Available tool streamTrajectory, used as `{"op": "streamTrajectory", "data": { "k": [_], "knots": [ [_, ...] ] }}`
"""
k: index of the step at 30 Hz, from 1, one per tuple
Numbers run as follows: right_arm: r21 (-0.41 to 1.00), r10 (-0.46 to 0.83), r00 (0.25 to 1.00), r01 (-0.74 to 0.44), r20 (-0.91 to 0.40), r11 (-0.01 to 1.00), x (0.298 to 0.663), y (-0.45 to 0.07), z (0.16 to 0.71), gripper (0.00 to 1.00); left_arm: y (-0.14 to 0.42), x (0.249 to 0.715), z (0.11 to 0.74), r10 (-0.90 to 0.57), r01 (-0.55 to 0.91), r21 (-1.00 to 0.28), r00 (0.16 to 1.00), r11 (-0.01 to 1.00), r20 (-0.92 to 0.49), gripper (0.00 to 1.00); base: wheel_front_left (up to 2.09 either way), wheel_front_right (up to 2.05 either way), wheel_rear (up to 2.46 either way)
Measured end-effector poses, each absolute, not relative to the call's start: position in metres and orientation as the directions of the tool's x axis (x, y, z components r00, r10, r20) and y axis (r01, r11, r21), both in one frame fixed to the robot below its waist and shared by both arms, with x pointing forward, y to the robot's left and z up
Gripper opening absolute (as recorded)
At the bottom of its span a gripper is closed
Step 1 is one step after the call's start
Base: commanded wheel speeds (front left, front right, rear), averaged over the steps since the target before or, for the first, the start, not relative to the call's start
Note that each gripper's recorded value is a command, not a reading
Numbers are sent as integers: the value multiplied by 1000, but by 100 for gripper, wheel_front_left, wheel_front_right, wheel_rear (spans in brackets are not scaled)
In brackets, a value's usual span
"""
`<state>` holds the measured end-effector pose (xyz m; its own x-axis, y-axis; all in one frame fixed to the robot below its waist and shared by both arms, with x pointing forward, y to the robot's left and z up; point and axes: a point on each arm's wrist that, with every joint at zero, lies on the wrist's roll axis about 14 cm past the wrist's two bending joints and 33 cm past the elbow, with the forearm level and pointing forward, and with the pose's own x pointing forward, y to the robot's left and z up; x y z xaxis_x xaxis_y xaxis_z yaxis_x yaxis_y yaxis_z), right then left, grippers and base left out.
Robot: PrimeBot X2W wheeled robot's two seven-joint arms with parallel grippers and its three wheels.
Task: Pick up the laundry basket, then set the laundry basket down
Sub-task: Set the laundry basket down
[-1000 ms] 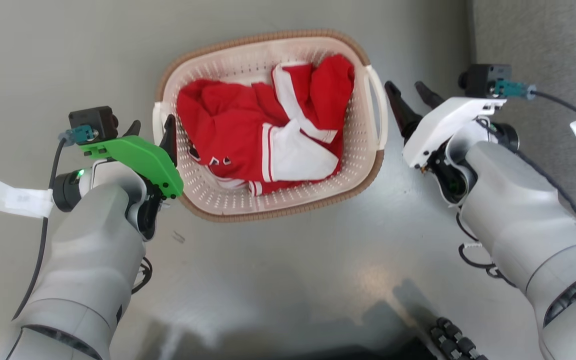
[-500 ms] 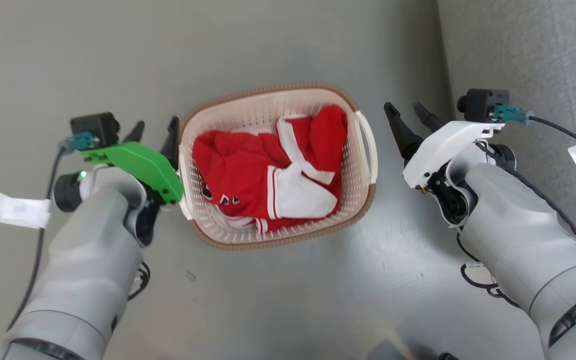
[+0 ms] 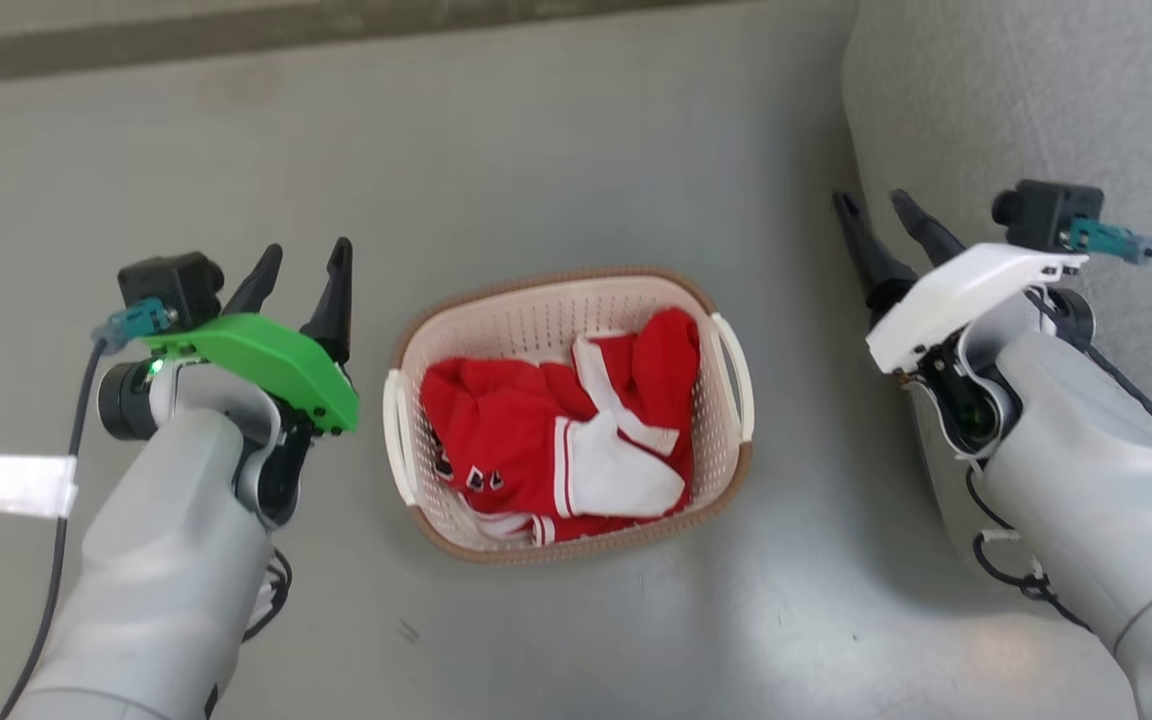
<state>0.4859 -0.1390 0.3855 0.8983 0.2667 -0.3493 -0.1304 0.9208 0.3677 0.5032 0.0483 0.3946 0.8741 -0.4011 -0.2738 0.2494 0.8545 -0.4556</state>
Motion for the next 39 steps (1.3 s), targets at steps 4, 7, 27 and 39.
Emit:
{"op": "streamTrajectory", "data": {
  "k": [4,7,27,39],
  "knots": [
    [376,262,923,-145,-282,915,482,-138,410,100,55,497,420,-383,262,-439,899,860,-212,100,0,0,0],
    [376,262,935,-159,-240,913,481,-136,425,100,61,493,431,-363,257,-427,913,867,-186,100,0,0,0],
    [242,194,981,-192,12,951,433,-143,508,100,88,437,503,-265,256,-378,964,890,29,100,0,0,0],
    [227,156,987,-163,46,960,407,-144,513,100,92,411,513,-234,246,-378,969,893,76,100,0,0,0]
  ]
}}
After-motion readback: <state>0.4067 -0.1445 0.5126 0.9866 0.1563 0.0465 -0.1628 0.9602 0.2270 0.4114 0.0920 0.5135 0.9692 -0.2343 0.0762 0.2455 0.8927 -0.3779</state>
